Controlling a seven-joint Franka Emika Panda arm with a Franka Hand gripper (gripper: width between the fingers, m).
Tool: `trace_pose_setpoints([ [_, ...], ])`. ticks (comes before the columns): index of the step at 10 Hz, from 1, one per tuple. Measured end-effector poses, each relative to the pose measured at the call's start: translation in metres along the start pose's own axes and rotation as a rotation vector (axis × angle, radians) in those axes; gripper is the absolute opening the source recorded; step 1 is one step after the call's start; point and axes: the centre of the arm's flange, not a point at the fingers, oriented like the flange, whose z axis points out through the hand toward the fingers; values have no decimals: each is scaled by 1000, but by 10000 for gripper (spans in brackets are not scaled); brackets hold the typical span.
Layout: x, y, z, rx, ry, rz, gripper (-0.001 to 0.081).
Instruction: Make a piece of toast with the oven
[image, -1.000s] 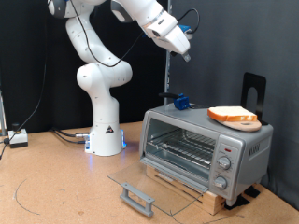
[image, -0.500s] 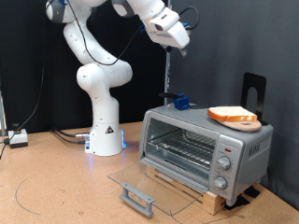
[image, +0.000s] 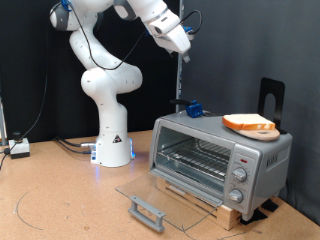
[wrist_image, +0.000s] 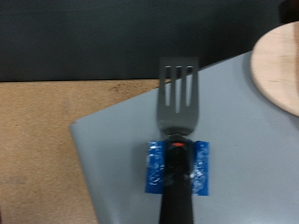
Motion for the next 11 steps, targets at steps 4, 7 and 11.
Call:
trace_pose_setpoints([
  [4, 0, 3, 49, -109, -84, 7, 807],
  [7, 2, 17, 85, -148, -126, 24, 807],
  [11, 1, 32, 114, -137, -176, 24, 807],
])
